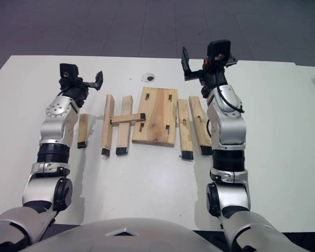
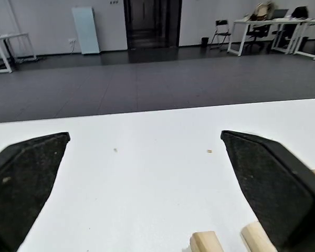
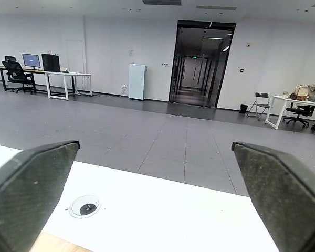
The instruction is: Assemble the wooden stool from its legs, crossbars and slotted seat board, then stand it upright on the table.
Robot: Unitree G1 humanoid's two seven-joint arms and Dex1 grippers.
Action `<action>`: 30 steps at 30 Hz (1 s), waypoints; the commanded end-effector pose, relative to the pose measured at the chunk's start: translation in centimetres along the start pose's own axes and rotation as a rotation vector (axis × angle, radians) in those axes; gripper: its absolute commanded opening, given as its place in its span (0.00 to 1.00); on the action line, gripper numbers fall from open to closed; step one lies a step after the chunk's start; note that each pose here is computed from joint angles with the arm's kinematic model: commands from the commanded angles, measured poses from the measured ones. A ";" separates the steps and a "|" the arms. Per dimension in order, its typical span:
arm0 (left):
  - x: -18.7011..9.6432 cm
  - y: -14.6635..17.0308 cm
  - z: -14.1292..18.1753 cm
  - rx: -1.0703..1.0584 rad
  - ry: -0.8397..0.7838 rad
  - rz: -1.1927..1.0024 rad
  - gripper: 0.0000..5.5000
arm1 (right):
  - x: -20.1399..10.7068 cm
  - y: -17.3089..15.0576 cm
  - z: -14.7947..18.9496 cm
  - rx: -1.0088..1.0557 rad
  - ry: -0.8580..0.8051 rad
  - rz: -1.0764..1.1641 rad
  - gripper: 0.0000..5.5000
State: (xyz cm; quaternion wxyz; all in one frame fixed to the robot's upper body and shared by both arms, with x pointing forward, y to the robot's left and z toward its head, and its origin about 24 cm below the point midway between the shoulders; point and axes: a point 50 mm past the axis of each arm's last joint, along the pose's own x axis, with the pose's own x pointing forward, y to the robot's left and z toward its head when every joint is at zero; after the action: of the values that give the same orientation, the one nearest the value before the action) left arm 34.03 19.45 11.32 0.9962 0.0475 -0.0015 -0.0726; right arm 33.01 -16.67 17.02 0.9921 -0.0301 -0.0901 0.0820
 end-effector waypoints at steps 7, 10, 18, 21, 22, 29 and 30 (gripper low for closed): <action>-12.8 -4.4 -2.8 0.110 0.437 -0.299 0.97 | -2.9 -2.4 -1.1 -0.034 0.053 -0.111 0.98; -13.5 -4.1 -3.7 0.150 0.539 -0.298 0.97 | -3.2 -2.1 -1.4 -0.025 0.061 -0.122 0.98; -12.8 -3.2 -4.3 0.237 0.711 -0.349 0.83 | -3.3 -1.4 -1.7 0.005 0.055 -0.137 0.98; -12.6 -2.4 -4.4 0.244 0.777 -0.331 0.73 | -3.3 -1.5 -1.8 0.011 0.051 -0.148 0.98; -12.5 -2.2 -4.3 0.251 0.783 -0.331 0.70 | -3.3 -1.5 -1.8 0.012 0.050 -0.152 0.98; -11.7 -1.5 -4.2 0.305 0.745 -0.335 0.47 | -2.8 -1.5 -1.4 0.012 0.033 -0.146 0.98; -11.6 -1.6 -4.0 0.299 0.730 -0.338 0.44 | -2.8 -1.6 -1.4 0.011 0.031 -0.147 0.98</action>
State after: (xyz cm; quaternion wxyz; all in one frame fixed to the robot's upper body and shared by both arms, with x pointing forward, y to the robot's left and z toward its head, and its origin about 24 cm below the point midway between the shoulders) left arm 22.32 19.67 7.44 0.8898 0.2054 0.3454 -0.2164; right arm 30.51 -18.65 14.87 0.9973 -0.0186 -0.0704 0.0111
